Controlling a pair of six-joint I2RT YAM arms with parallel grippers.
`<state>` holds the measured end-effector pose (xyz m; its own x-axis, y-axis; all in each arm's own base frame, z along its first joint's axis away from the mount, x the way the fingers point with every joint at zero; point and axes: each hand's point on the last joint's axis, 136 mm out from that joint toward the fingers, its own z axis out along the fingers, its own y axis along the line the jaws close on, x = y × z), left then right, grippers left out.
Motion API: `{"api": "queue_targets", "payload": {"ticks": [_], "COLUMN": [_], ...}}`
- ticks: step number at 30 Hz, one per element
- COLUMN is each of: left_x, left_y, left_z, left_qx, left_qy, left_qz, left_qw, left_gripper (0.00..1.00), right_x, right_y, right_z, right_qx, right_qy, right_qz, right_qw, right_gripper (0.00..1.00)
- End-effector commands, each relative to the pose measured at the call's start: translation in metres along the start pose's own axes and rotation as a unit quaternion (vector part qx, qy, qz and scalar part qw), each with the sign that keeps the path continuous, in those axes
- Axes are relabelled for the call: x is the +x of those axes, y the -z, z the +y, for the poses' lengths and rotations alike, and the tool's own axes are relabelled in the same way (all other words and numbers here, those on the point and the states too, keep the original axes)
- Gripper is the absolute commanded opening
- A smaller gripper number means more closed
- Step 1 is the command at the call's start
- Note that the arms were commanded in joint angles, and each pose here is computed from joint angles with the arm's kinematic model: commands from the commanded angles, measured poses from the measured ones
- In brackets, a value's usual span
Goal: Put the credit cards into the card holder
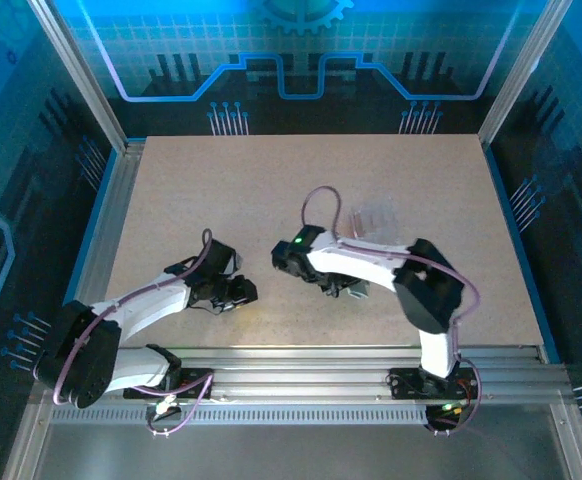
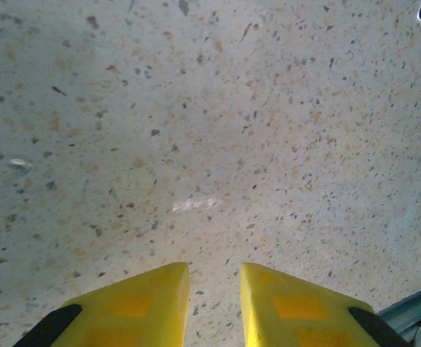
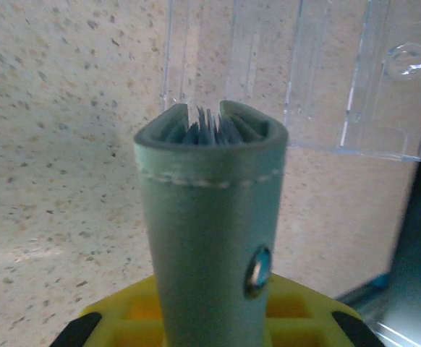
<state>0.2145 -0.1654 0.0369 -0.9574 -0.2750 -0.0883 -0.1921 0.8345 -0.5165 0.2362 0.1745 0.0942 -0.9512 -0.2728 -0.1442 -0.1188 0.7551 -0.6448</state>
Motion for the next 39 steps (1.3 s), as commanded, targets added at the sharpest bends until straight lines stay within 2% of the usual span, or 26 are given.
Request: {"api": "queue_targets", "payload": {"ticks": [1, 5, 8, 10, 12, 16, 18, 20, 22, 26, 29, 33, 39], "left_x": [0.007, 0.005, 0.001, 0.000, -0.001, -0.004, -0.004, -0.002, 0.003, 0.008, 0.009, 0.015, 0.019], "left_y": [0.003, 0.009, 0.016, 0.019, 0.021, 0.025, 0.025, 0.022, 0.014, -0.010, -0.028, -0.049, -0.069], "left_z": [0.014, 0.016, 0.016, 0.014, 0.007, -0.015, -0.030, -0.053, -0.075, -0.105, -0.114, -0.118, -0.101], "left_qx": [-0.020, -0.017, -0.013, -0.007, 0.006, 0.025, 0.032, 0.038, 0.041, 0.031, 0.024, 0.003, -0.034], "left_qy": [0.025, 0.035, 0.042, 0.043, 0.034, -0.010, -0.040, -0.077, -0.110, -0.153, -0.164, -0.182, -0.182], "left_qz": [0.006, -0.003, -0.013, -0.016, -0.012, 0.003, 0.008, 0.018, 0.033, 0.055, 0.071, 0.092, 0.105], "left_qw": [0.999, 0.999, 0.999, 0.999, 0.999, 1.000, 0.999, 0.996, 0.993, 0.986, 0.984, 0.979, 0.977], "left_gripper": [0.27, 0.28, 0.30, 0.31, 0.33, 0.34, 0.35, 0.38, 0.40, 0.41, 0.41, 0.41, 0.41], "right_x": [-0.004, -0.011, -0.018, -0.023, -0.030, -0.037, -0.035, -0.029, -0.022, -0.011, -0.009, -0.008, -0.009], "right_y": [0.011, 0.015, 0.034, 0.055, 0.076, 0.092, 0.071, 0.041, 0.022, 0.004, 0.001, -0.013, -0.019], "right_z": [0.003, 0.075, 0.122, 0.136, 0.137, 0.102, 0.075, 0.048, 0.036, 0.031, 0.037, 0.040, 0.046], "right_qx": [0.060, -0.042, -0.173, -0.258, -0.329, -0.410, -0.404, -0.381, -0.391, -0.446, -0.481, -0.481, -0.489], "right_qy": [0.021, 0.056, 0.065, 0.067, 0.066, 0.037, 0.009, -0.018, -0.034, -0.060, -0.067, -0.070, -0.072], "right_qz": [-0.024, -0.014, -0.018, -0.028, -0.037, -0.056, -0.047, -0.028, -0.013, 0.007, 0.012, 0.029, 0.038], "right_qw": [0.998, 0.997, 0.983, 0.963, 0.941, 0.910, 0.913, 0.924, 0.920, 0.893, 0.874, 0.874, 0.868], "right_gripper": [0.06, 0.39, 0.53, 0.63, 0.65, 0.65, 0.60, 0.50, 0.43, 0.39, 0.39, 0.35, 0.24]}}
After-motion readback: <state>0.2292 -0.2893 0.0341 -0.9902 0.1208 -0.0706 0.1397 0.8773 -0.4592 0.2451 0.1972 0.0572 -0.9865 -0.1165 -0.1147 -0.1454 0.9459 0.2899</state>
